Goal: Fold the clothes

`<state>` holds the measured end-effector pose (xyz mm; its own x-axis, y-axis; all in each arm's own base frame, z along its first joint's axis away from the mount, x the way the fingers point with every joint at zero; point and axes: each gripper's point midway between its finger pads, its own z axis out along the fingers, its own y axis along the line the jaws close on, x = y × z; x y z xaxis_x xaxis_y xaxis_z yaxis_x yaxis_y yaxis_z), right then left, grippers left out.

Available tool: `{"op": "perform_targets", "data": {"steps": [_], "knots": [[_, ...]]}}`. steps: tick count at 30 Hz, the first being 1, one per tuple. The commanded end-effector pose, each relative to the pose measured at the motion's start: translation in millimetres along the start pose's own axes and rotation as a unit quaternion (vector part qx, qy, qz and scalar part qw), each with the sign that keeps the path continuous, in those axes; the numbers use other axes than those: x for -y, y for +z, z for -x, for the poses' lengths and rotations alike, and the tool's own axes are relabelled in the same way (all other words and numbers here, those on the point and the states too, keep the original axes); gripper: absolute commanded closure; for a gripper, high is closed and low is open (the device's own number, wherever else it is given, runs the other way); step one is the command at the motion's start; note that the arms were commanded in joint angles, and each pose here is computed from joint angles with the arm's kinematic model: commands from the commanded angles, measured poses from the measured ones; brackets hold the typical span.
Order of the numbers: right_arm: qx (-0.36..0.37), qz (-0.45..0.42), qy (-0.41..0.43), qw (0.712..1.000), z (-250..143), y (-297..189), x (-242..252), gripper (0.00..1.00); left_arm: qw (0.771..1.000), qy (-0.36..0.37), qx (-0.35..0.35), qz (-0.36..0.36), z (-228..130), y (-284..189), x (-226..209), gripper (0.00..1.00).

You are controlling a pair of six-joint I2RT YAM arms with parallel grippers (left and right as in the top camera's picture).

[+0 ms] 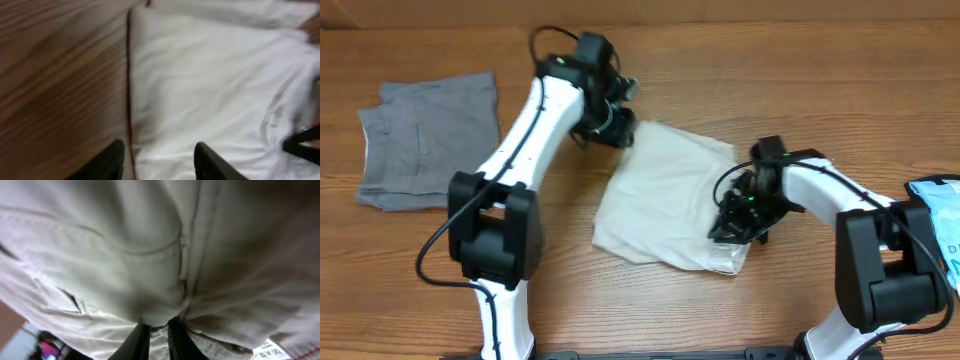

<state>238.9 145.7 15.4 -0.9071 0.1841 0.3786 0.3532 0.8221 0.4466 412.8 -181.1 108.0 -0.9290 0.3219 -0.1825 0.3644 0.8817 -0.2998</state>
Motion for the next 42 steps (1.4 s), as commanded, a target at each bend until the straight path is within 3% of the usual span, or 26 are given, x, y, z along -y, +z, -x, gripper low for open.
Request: {"op": "perform_targets", "data": {"steps": [1,5,12,15,20,23,28,30,33,38,42], "knots": [[0.004,0.016,-0.044,0.999,5.6,-0.9,-14.0,0.82,1.0,0.016,0.017,0.001,-1.5,-40.7,18.3,0.49],[0.068,0.008,-0.084,0.994,29.2,-29.4,-28.8,0.8,0.999,0.001,-0.036,-0.003,-31.3,-46.9,25.4,0.57],[0.149,-0.015,-0.124,0.981,55.6,-69.5,-48.9,0.72,0.995,-0.006,-0.095,-0.006,-61.5,-24.1,28.1,0.57],[0.18,-0.026,-0.12,0.976,70.0,-75.7,-46.9,0.7,0.991,-0.008,-0.13,-0.011,-81.8,-6.8,31.3,0.66],[0.25,0.0,-0.16,0.955,100.8,-90.1,-68.4,0.83,0.983,-0.011,-0.177,-0.052,-118.2,33.3,49.1,0.79],[0.271,0.005,-0.188,0.944,112.7,-90.4,-75.5,0.83,0.978,-0.02,-0.201,-0.051,-142.8,58.4,51.4,0.79],[0.243,-0.038,-0.159,0.956,117.2,-69.7,-49.1,0.85,0.98,-0.014,-0.198,-0.02,-168.1,97.3,34.2,0.79],[0.227,-0.057,-0.144,0.962,115.5,-61.4,-37.0,0.85,0.983,-0.045,-0.173,0.049,-164.7,108.4,7.7,0.84],[0.204,-0.067,-0.131,0.968,112.0,-50.9,-27.7,0.8,0.982,-0.088,-0.084,0.141,-133.2,117.9,-30.2,0.8],[0.179,-0.063,-0.121,0.974,100.7,-46.5,-24.9,0.83,0.987,-0.094,0.04,0.123,-61.9,107.4,-43.2,0.79],[0.143,-0.072,-0.106,0.981,83.9,-40.6,-17.8,0.87,0.984,-0.106,0.124,0.065,0.6,72.5,-44.5,0.75]]}}
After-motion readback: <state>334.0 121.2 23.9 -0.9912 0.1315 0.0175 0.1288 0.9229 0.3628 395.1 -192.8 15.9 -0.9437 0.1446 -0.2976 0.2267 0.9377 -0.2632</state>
